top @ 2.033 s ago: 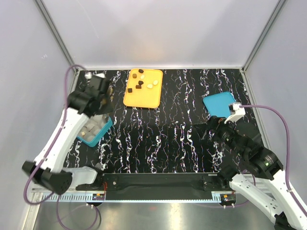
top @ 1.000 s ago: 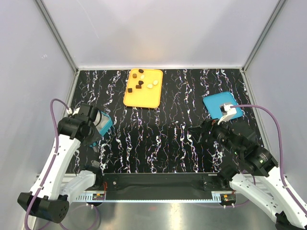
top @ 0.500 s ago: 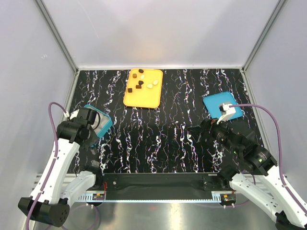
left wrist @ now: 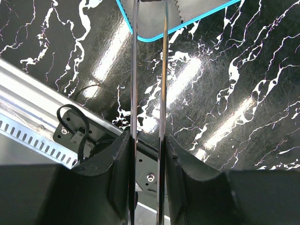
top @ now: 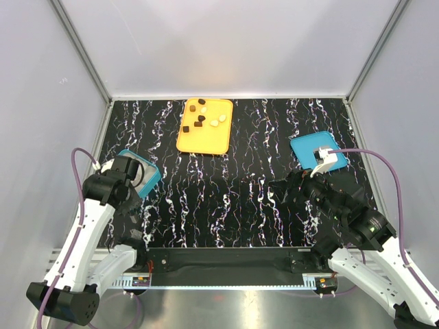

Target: Pack the chocolate

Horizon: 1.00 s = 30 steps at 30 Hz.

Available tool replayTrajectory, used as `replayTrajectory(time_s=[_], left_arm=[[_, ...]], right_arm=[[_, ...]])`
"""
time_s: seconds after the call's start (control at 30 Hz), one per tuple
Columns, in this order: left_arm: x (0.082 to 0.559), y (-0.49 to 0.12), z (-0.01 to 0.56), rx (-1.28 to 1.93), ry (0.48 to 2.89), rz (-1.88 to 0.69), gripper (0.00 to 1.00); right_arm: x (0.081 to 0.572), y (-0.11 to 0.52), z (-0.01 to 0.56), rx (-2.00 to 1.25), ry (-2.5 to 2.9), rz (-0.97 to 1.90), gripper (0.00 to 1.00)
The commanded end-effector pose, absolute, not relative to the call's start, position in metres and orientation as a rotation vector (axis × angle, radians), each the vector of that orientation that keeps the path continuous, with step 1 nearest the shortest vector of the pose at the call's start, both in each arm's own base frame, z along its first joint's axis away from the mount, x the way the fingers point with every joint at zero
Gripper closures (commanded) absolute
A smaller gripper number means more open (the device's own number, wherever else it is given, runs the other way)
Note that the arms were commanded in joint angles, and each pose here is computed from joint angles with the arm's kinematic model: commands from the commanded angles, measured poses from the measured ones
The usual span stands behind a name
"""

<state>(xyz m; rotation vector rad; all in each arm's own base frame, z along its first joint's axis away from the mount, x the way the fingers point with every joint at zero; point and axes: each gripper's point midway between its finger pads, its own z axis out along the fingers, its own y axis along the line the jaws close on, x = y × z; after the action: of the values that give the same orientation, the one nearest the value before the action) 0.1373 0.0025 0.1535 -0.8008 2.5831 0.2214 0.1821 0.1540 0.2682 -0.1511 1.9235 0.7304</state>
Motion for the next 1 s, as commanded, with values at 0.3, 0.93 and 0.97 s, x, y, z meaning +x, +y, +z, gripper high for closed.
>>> replayTrajectory(time_s=[0.3, 0.93, 0.97], left_arm=[[0.104, 0.012, 0.151, -0.809, 2.672, 0.319, 0.68], [0.094, 0.015, 0.152, -0.804, 2.696, 0.349, 0.64], [0.094, 0.014, 0.152, -0.802, 2.699, 0.343, 0.64]], right_arm=[[0.188, 0.156, 0.282, -0.158, 1.862, 0.727, 0.01], [0.187, 0.154, 0.284, -0.157, 1.855, 0.725, 0.00], [0.187, 0.154, 0.285, -0.154, 1.853, 0.724, 0.00]])
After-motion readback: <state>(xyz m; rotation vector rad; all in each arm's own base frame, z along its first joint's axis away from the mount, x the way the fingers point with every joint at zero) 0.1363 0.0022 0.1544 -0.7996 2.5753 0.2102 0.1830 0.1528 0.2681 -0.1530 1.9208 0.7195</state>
